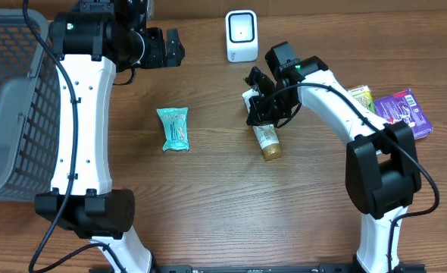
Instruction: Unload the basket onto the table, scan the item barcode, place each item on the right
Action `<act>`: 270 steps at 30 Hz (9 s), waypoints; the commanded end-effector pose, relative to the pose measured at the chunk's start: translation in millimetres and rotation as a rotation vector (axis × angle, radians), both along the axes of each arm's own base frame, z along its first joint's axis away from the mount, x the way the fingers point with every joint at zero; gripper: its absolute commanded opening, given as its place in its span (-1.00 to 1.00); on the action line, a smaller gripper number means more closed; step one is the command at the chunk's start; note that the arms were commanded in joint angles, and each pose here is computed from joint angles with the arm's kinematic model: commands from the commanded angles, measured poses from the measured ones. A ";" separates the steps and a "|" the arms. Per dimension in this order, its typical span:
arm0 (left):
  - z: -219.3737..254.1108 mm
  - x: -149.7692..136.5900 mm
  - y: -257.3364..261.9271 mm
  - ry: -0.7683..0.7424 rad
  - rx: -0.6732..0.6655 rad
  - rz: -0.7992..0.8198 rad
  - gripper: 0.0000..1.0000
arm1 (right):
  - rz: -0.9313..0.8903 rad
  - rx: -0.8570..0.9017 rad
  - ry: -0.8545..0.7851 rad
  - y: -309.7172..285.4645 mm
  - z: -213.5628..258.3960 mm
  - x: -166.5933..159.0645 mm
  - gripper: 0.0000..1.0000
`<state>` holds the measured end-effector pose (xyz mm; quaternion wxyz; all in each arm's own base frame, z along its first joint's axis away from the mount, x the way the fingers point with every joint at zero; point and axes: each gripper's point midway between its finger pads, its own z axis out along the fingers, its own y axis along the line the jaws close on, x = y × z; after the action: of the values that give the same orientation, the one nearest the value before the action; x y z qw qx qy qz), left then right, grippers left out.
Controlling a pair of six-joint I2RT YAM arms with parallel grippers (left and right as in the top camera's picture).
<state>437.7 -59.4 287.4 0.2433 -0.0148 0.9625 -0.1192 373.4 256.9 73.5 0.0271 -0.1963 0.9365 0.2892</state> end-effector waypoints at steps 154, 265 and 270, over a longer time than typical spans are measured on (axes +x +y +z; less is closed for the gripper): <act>5.3 0.0 -3.6 -0.018 0.002 -0.021 1.00 | -0.558 -0.154 0.055 -62.3 -64.5 5.3 -0.92; 5.3 0.0 -3.6 -0.018 0.002 -0.021 0.99 | -0.381 0.189 0.260 -51.4 -58.0 -53.1 0.24; 5.3 0.0 -3.7 -0.018 0.002 -0.022 0.99 | -0.430 0.141 0.298 -45.0 -68.3 -56.4 0.00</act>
<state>437.7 -59.4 287.4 0.2433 -0.0148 0.9625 -0.1192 325.3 209.1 15.4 -0.0093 0.0165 0.9242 0.3815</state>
